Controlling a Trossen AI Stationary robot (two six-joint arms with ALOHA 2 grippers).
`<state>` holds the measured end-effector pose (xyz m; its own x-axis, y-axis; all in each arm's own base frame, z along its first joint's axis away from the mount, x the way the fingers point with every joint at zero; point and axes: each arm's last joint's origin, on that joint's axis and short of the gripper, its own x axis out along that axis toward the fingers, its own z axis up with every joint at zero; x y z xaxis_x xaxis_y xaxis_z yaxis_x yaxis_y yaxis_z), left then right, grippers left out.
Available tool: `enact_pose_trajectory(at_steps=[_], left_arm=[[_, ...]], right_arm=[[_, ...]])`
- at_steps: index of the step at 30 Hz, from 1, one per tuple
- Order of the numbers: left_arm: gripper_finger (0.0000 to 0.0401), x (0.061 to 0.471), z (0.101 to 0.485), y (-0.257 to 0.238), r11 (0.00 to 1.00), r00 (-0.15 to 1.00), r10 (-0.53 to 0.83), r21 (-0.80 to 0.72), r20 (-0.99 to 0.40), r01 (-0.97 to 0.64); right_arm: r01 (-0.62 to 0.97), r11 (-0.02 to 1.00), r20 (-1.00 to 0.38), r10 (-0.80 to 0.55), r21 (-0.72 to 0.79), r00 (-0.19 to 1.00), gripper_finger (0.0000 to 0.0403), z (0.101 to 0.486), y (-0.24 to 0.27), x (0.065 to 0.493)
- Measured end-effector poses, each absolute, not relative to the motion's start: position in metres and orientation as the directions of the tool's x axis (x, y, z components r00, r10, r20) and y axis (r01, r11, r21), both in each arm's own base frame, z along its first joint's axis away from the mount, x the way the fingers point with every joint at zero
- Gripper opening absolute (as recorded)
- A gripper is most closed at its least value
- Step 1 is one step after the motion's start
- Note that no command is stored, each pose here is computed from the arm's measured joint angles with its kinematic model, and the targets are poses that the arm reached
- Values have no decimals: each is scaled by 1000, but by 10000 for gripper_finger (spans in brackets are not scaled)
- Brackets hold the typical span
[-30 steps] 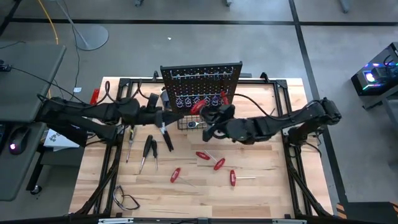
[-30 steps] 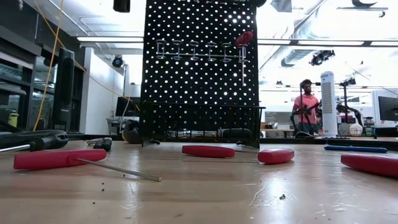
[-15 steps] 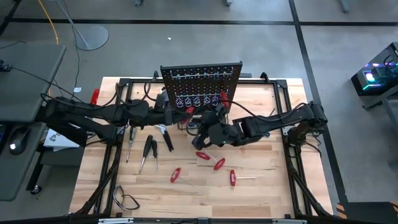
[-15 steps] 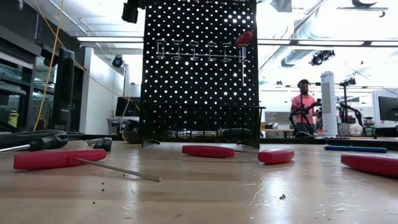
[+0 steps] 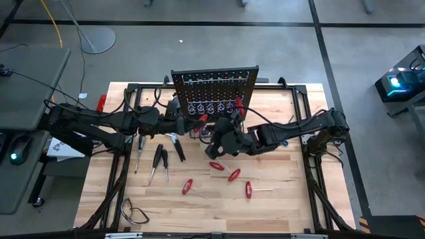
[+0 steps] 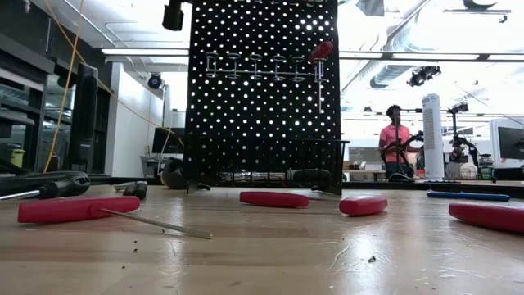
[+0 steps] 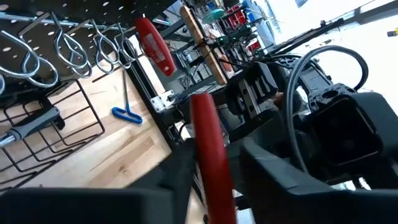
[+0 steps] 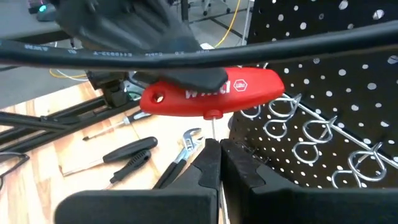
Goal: Hang tools onto peg board
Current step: Hang the red allen wrench on the peg board
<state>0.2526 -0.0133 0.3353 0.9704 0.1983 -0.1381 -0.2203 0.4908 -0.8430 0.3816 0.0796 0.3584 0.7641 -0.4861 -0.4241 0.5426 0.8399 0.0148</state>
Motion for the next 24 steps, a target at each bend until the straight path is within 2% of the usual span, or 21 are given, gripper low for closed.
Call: enact_pose_trajectory(at_steps=[3, 16, 20, 24], left_arm=[[45, 253, 336, -13, 510, 972, 192, -832, -135, -216], [42, 251, 338, -13, 555, 974, 187, -804, -128, -212], [42, 241, 340, -8, 595, 970, 186, -767, -158, -239], [42, 227, 344, -3, 652, 969, 158, -718, -188, -246]], right_arm=[[549, 836, -415, -492, 20, 765, 0, 359, 79, 382], [565, 823, -382, -506, 55, 774, 3, 363, 75, 384], [548, 834, -381, -487, 67, 786, 31, 370, 76, 378], [540, 839, -377, -478, 73, 794, 83, 381, 77, 367]])
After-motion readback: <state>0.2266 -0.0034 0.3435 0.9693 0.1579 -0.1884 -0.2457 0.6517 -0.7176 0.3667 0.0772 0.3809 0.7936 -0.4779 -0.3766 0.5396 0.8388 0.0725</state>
